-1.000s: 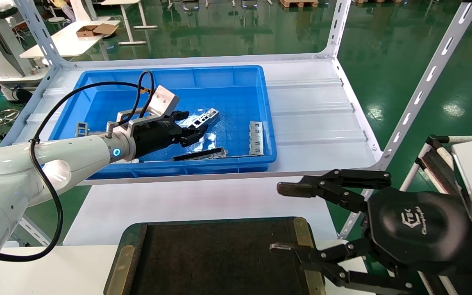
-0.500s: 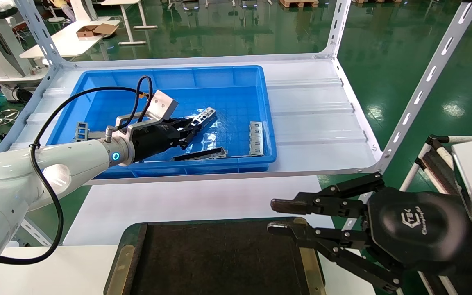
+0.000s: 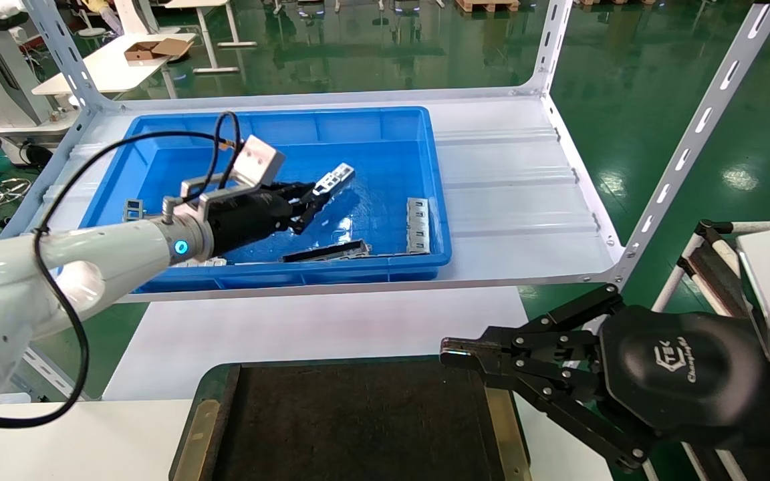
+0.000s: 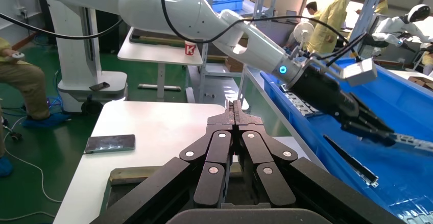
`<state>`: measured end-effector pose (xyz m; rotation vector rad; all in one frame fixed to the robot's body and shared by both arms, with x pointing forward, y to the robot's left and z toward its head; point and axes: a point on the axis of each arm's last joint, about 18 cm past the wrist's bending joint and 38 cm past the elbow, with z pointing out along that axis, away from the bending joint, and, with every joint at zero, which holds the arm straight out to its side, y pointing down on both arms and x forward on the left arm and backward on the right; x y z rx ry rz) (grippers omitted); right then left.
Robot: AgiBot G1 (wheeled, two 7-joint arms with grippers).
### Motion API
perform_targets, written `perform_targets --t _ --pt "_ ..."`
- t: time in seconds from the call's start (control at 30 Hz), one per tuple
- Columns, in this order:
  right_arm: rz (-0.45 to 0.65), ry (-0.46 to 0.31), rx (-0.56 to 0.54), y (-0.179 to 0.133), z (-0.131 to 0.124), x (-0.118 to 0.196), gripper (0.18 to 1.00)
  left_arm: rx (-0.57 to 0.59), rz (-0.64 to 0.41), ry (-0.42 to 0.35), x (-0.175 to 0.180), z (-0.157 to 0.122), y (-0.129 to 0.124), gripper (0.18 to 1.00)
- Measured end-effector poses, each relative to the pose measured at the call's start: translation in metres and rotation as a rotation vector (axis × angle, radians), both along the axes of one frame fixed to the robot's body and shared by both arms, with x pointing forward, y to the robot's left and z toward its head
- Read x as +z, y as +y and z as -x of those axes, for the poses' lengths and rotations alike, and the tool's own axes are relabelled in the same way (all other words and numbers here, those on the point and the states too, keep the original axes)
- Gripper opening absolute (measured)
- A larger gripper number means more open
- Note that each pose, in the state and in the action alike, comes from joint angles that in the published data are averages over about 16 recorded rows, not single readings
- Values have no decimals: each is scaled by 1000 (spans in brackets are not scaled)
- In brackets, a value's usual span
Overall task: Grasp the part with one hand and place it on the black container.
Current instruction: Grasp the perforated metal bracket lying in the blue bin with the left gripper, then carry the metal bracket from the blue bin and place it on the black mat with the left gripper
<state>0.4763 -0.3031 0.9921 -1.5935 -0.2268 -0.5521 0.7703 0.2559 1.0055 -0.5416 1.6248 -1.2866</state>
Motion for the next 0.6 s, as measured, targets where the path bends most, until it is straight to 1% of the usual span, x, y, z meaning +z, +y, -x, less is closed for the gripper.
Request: perform_targets --t 0.27,0.6 --pt "0 0 0 0 0 0 192 -92 24 -50 20 16 6 322" --pt "0 0 0 0 0 0 191 -282 46 -135 42 52 11 322"
